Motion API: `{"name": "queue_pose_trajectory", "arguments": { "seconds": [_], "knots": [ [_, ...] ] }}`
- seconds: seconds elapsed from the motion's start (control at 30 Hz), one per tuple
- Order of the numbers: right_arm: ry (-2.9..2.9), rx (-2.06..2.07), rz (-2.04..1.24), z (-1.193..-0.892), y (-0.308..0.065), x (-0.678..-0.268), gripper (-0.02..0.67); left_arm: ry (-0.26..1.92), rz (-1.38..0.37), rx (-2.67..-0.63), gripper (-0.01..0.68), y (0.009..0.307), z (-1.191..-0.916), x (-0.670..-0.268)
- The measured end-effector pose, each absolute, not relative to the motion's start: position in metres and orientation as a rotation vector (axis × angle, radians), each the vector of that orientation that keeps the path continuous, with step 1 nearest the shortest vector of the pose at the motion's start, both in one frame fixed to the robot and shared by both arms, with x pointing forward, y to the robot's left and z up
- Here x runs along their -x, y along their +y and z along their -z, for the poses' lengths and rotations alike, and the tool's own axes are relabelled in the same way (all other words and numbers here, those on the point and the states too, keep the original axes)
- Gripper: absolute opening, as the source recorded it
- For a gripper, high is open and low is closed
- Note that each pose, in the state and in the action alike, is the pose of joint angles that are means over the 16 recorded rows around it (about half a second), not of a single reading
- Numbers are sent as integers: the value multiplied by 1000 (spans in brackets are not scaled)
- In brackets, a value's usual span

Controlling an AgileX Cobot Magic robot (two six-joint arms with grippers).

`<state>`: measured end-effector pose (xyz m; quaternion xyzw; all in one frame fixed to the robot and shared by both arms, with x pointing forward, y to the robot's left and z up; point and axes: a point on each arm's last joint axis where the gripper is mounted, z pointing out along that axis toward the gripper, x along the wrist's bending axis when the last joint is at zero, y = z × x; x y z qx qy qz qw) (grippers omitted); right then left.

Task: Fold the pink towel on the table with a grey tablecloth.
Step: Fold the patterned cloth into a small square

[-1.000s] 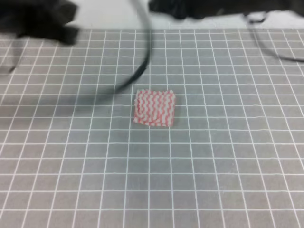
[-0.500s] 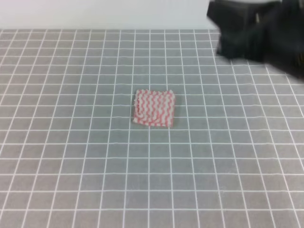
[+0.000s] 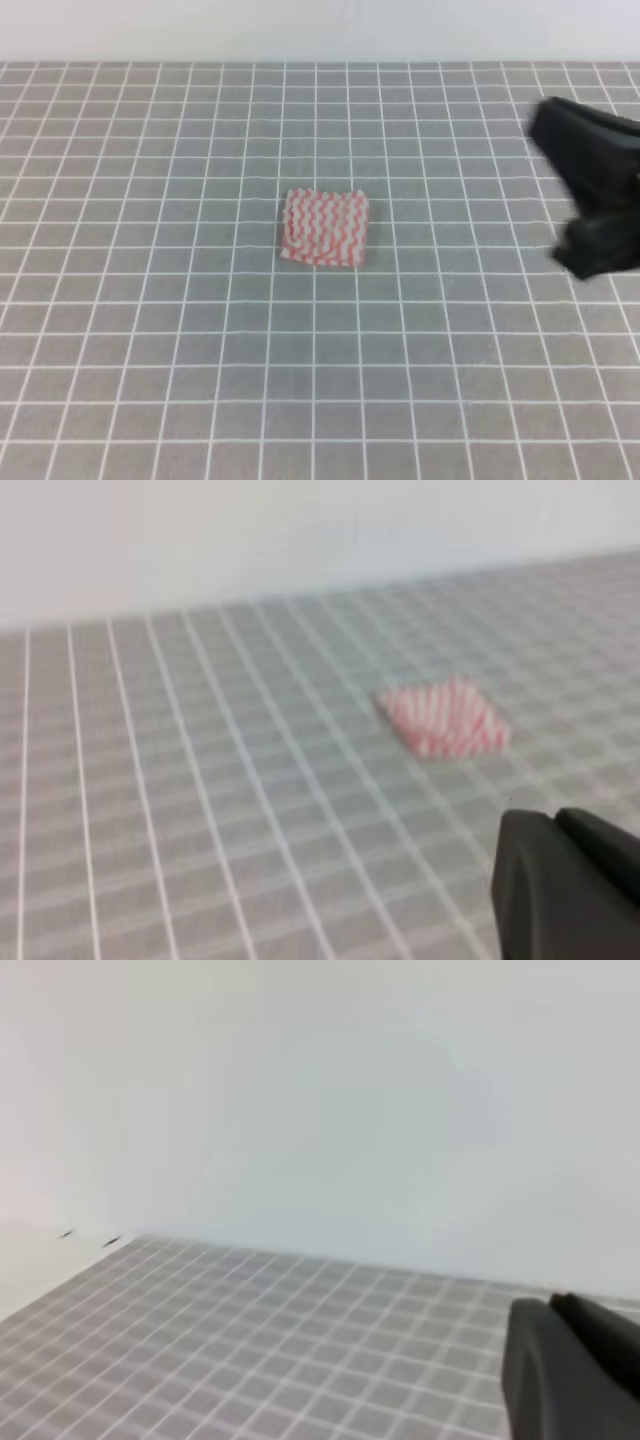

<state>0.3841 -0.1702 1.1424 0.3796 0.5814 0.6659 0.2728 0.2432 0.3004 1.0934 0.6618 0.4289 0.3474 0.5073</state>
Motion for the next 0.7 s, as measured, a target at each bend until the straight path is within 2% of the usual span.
{"name": "queue_pose_trajectory", "arguments": {
  "seconds": [0.3,0.7],
  "knots": [
    [1541,-1112,-1749,-1123,-198,-366,-17,1088,-799,-1682,0,298,-1074,-249],
    [1670,-1130,-1762,-1107,-197,-357,-16,1092,-796,-1690,0,298,-1070,-250]
  ]
}}
